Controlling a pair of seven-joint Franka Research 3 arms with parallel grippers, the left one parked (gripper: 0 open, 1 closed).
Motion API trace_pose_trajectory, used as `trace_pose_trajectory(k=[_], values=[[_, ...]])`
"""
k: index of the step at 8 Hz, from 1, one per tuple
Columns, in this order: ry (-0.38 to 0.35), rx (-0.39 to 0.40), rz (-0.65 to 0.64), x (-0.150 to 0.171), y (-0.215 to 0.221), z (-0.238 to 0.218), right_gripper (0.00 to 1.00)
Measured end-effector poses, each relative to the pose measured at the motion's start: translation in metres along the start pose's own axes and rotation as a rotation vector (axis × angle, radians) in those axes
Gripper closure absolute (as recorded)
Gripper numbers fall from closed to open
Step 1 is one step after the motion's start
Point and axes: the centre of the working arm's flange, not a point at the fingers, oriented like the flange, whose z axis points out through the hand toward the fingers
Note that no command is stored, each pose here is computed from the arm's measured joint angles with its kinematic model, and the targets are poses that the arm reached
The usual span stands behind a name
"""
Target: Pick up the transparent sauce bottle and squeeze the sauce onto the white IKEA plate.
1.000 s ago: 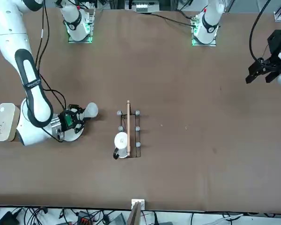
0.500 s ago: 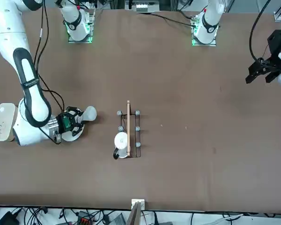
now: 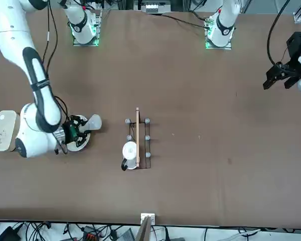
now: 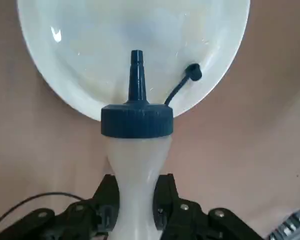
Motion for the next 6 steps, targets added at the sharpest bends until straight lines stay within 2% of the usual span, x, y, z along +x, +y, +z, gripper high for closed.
trace_pose_trajectory(k=[2, 4, 6], values=[[0.106, -0.034, -0.008, -0.032, -0.006, 0.006, 0.63], [0.317, -0.08, -0.026, -0.065, -0.002, -0.001, 0.63], [0.497, -0.108, -0.025, -0.1, 0.0, 0.0, 0.63]])
